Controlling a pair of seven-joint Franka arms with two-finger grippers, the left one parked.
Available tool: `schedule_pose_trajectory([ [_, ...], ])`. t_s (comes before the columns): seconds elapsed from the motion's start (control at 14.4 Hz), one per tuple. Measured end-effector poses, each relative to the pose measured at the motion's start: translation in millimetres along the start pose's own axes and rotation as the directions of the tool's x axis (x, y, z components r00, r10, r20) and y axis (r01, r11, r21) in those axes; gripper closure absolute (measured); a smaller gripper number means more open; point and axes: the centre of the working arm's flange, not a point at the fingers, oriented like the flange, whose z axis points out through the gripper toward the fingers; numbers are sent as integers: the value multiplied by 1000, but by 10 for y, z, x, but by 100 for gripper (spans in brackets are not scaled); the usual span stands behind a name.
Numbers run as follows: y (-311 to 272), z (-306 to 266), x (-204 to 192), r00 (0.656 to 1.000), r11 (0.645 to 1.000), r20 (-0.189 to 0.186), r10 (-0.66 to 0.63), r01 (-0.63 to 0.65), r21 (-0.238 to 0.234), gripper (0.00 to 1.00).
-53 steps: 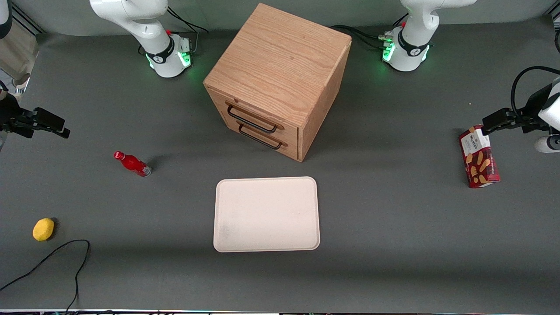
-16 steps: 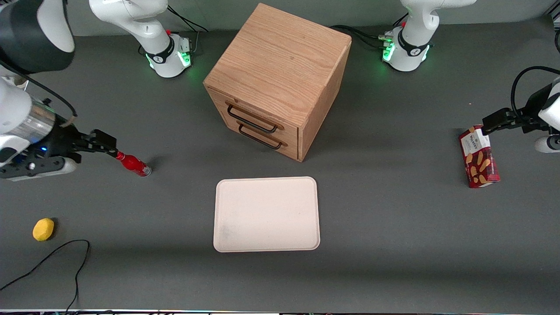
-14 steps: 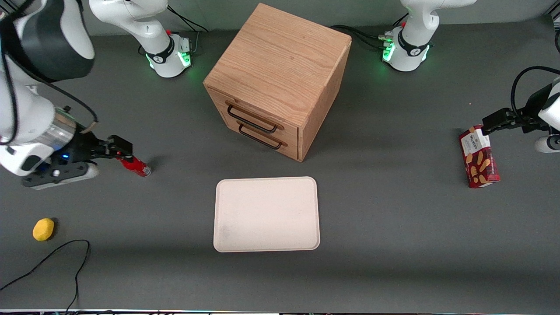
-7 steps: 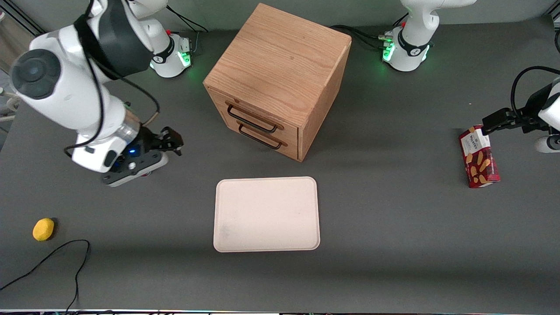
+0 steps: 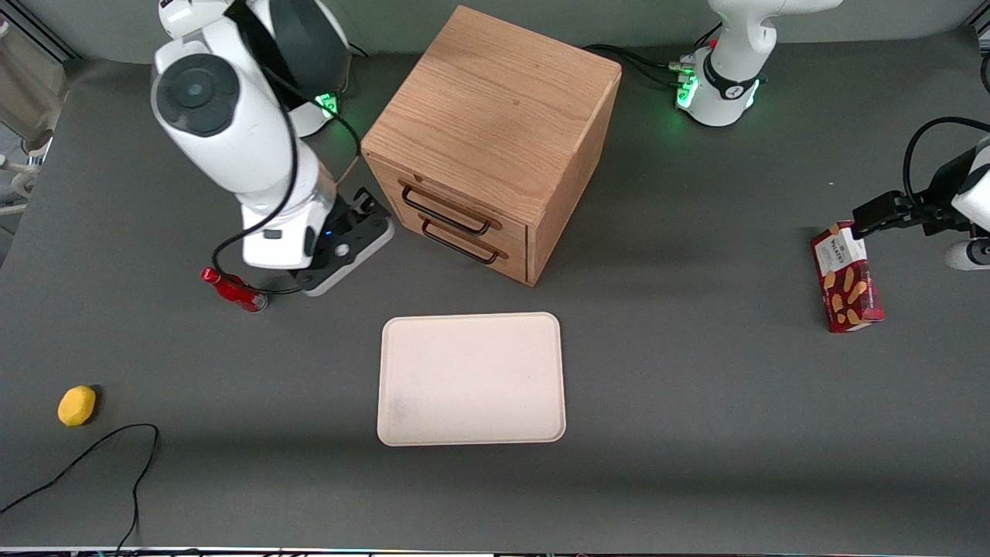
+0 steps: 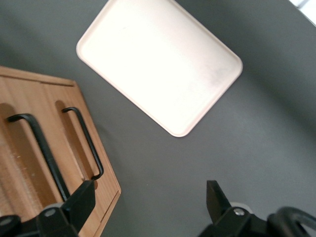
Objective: Open upper drawer
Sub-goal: 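Move the right gripper toward the upper drawer's black handle, then lower the right gripper onto the upper drawer handle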
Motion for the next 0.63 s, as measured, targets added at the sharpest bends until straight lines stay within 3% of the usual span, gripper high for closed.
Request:
schedule_pose_trajectory([
  [0.35, -382, 117, 129, 981, 981, -1, -193, 193, 0, 0],
  [0.63, -492, 155, 164, 969, 969, -2, -248, 248, 1, 0],
])
